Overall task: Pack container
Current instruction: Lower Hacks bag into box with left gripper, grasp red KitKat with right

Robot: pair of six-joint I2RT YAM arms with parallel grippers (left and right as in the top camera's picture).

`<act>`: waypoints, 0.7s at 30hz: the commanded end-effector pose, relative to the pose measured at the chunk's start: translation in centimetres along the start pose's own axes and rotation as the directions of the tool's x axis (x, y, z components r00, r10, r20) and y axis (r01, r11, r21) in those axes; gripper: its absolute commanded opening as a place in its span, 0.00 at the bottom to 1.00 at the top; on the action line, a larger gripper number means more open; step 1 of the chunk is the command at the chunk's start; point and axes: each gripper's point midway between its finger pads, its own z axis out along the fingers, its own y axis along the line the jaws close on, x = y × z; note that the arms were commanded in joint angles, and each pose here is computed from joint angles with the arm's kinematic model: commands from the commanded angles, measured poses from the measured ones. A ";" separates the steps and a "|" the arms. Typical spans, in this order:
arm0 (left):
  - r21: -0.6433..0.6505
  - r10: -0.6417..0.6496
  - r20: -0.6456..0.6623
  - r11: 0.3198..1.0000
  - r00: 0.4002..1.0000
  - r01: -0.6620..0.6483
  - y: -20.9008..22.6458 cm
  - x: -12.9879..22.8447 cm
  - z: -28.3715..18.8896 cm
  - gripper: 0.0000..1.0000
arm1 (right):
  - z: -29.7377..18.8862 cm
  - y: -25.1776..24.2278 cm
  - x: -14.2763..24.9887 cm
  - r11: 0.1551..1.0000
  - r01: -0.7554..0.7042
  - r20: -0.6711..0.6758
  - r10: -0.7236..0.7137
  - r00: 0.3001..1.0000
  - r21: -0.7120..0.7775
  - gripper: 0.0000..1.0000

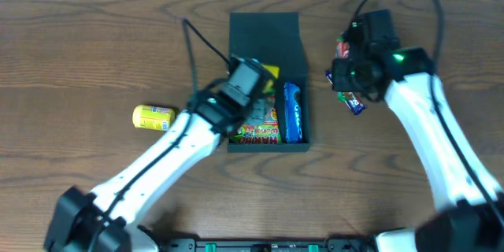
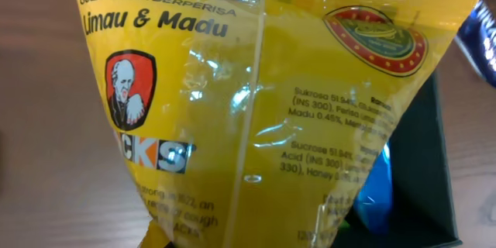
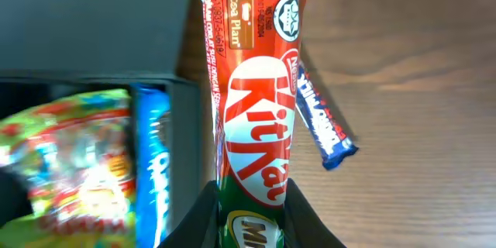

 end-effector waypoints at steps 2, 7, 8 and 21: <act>-0.003 -0.126 -0.030 0.992 0.992 0.126 -1.6 1.1 1.0 0.39 | -3.0 -0.1 -0.3 1.000 -0.024 0.055 0.024 0.998 -0.009 0.13; -0.016 -0.174 -0.020 0.985 0.985 0.174 -1.2 0.8 0.8 0.95 | -4.0 -0.4 1.0 1.000 -0.023 0.028 0.023 0.999 -0.003 0.14; -0.016 -0.178 -0.013 0.984 0.984 0.177 -1.1 0.6 0.6 0.95 | -4.0 -0.5 1.2 1.000 -0.023 0.019 0.023 1.000 -0.001 0.14; -0.037 -0.197 0.283 0.976 0.939 0.216 3.2 -3.5 -9.4 0.95 | -2.4 5.5 4.1 0.986 0.048 -0.099 -0.064 0.993 -0.162 0.14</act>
